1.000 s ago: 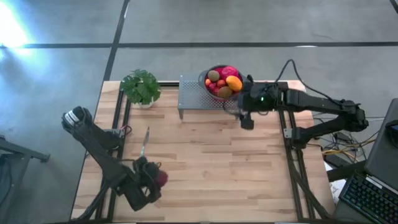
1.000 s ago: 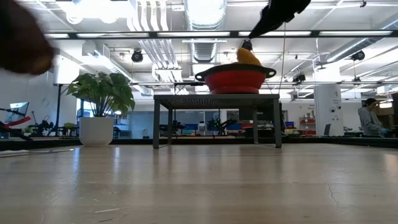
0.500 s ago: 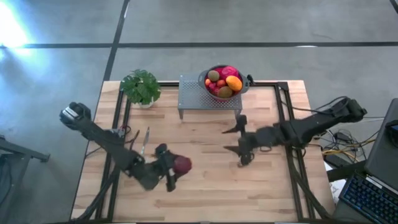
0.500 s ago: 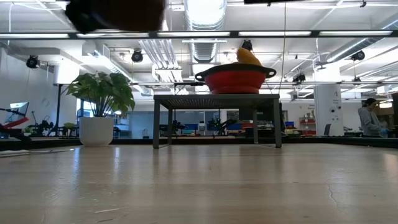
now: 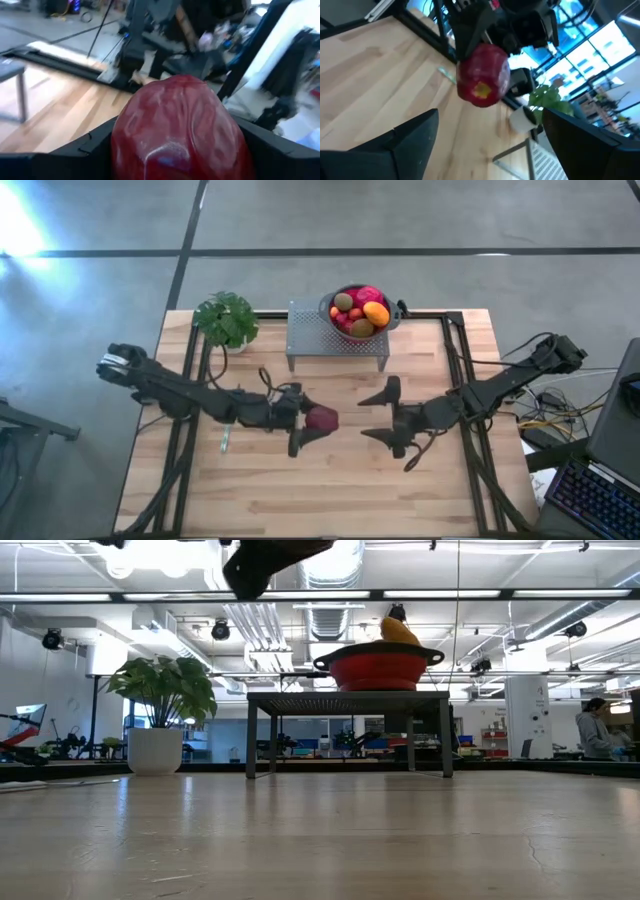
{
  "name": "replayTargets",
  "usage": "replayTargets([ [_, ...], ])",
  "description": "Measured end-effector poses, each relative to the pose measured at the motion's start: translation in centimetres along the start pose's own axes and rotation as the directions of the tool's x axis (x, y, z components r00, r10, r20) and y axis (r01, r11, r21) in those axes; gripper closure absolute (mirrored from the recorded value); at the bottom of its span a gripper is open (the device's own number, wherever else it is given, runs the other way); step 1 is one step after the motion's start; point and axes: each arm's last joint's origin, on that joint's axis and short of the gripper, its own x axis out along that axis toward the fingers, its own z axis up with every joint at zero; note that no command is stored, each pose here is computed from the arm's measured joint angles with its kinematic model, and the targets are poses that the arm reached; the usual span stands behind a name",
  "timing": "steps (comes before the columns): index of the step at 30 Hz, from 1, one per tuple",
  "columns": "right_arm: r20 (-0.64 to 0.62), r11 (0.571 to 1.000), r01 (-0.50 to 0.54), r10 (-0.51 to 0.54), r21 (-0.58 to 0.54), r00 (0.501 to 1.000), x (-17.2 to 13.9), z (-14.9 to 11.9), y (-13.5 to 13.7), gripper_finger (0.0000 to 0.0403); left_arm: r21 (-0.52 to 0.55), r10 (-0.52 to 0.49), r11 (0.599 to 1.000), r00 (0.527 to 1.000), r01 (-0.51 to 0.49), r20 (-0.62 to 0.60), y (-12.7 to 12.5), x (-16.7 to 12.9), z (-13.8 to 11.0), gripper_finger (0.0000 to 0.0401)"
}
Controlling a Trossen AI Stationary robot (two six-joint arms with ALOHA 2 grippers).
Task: Pick & Place Fruit
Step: Put the apple into the strainer bowl on the shelf
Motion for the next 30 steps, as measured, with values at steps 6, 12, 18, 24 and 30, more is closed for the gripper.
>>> replayTargets([
  [6,0.079,0.998,0.052,-0.049,-0.028,0.996,0.4,0.8,-0.3,0.0043,0.007,-0.041,0.999,0.996,0.040,0.083,0.6,0.2,1.2,0.0096],
  [12,0.099,0.996,0.075,-0.070,-0.050,0.993,0.9,1.0,-0.3,0.0039,0.020,-0.048,0.999,0.991,0.046,0.128,0.6,0.4,2.1,0.0096],
  [18,0.115,0.991,0.118,-0.110,-0.059,0.987,2.2,0.9,-0.4,0.0039,0.051,-0.092,0.995,0.985,0.085,0.144,0.3,0.6,3.2,0.0096],
  [24,0.132,0.981,0.196,-0.194,-0.006,0.972,2.7,1.1,-0.7,0.0039,0.056,-0.081,0.996,0.989,0.075,0.122,0.5,0.7,3.2,0.0096],
  [30,0.062,0.956,0.280,-0.285,0.085,0.956,3.2,1.1,-0.8,0.0039,0.056,-0.070,0.996,0.989,0.063,0.129,0.8,0.8,3.4,0.0096],
])
